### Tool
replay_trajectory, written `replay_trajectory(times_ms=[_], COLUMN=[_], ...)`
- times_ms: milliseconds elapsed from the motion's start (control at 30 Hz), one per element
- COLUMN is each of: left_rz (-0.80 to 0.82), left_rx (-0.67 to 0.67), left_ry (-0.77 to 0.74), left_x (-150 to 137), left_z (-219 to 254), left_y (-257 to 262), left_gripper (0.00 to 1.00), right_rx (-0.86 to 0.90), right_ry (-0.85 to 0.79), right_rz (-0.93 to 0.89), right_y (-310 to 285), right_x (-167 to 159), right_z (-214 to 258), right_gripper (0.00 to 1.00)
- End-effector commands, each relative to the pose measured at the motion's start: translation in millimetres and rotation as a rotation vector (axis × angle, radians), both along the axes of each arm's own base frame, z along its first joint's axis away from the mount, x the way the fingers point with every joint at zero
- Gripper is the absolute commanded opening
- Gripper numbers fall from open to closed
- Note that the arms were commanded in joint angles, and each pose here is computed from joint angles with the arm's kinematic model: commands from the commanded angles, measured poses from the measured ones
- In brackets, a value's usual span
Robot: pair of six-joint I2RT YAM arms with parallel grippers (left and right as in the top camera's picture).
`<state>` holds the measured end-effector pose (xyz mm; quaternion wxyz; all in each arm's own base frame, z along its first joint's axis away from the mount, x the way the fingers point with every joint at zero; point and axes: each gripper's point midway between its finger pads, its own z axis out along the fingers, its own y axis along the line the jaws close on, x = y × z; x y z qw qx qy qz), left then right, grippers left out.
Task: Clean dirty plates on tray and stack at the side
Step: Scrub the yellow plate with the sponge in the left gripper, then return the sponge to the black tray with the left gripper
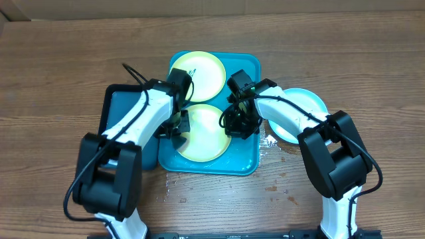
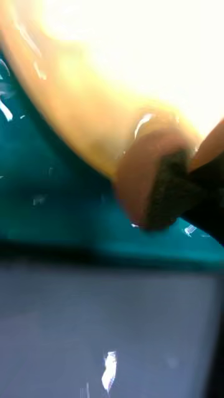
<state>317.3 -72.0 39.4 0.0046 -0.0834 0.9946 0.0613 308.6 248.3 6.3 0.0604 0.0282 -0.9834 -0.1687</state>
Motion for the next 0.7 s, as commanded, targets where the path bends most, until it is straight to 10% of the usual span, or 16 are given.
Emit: replay_trajectory(times_ms=[0, 233, 533, 667], left_rz=[0.065, 0.149, 0.295, 0.298], left_rx=[-0.053, 0.003, 0.068, 0.037], left_ry=[-0.113, -0.187, -0.042, 0.002], left_x=[19, 22, -4, -8], left_z=[47, 85, 18, 3], left_y=[9, 73, 130, 126], left_gripper=[0.04, 0.04, 0.06, 0.32], right_rx=[-0.084, -0.099, -0.102, -0.105], right_ry=[-0.009, -0.015, -0.023, -0.016], right_rz=[0.003, 0.002, 0.002, 0.002], right_y=[-18, -20, -21, -22], right_x=[2, 3, 4, 3], right_z=[-12, -13, -13, -13], right_gripper=[0.04, 0.04, 0.04, 0.04])
